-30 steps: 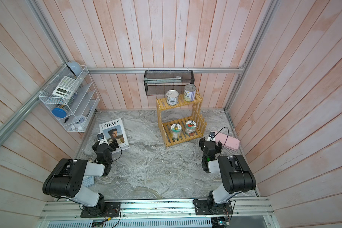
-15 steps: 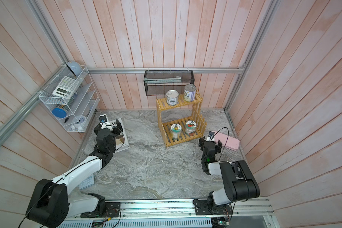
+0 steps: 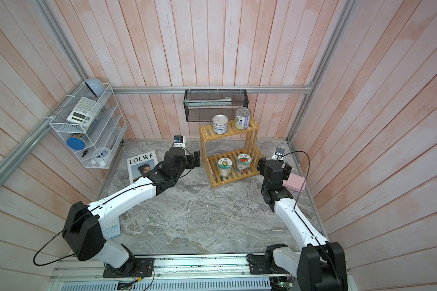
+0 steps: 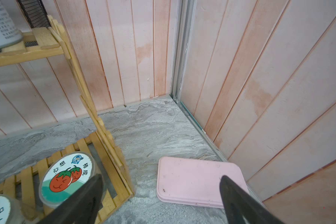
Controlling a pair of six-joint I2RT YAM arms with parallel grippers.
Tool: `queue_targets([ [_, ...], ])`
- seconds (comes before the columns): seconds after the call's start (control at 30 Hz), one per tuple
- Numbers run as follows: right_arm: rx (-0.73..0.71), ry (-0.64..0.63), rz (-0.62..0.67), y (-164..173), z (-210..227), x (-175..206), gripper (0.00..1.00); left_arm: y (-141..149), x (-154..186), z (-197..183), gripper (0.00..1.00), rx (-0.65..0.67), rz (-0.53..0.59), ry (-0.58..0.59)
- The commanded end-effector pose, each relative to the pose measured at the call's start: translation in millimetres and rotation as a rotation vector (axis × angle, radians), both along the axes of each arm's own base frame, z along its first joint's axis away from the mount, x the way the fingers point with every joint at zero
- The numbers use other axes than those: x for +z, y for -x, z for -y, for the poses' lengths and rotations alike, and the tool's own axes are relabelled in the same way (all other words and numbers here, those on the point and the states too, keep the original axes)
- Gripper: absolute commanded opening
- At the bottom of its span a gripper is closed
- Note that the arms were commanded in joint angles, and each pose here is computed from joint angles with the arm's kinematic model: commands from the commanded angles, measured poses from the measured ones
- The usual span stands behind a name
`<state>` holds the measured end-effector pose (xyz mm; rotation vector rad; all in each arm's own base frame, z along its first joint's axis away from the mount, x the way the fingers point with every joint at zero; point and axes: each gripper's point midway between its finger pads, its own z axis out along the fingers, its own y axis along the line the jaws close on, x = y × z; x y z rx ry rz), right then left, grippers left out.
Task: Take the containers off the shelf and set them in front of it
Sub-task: Move the shelf to the center of the board.
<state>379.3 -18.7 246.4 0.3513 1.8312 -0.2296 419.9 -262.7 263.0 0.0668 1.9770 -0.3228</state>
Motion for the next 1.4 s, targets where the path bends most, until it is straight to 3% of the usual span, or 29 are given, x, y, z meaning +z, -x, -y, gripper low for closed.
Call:
queue_targets([
  [0.0, 0.019, -0.099, -0.180, 22, -9, -31, 0.98, 10, -5, 20, 0.97, -0.014, -0.126, 0.079],
  [0.23, 0.061, -0.140, -0.252, 33, -17, -23, 0.98, 8, -28, 47, 0.85, 0.011, -0.298, 0.176],
  [0.5, 0.105, -0.161, -0.261, 37, -25, -16, 0.98, -5, -58, 55, 0.76, 0.081, -0.385, 0.112],
  [0.97, 0.108, -0.190, -0.288, 38, -26, -27, 0.98, -13, -86, 65, 0.67, 0.103, -0.453, 0.077],
  [1.37, 0.103, -0.200, -0.304, 38, -24, -33, 0.98, -13, -97, 70, 0.52, 0.103, -0.483, 0.071],
])
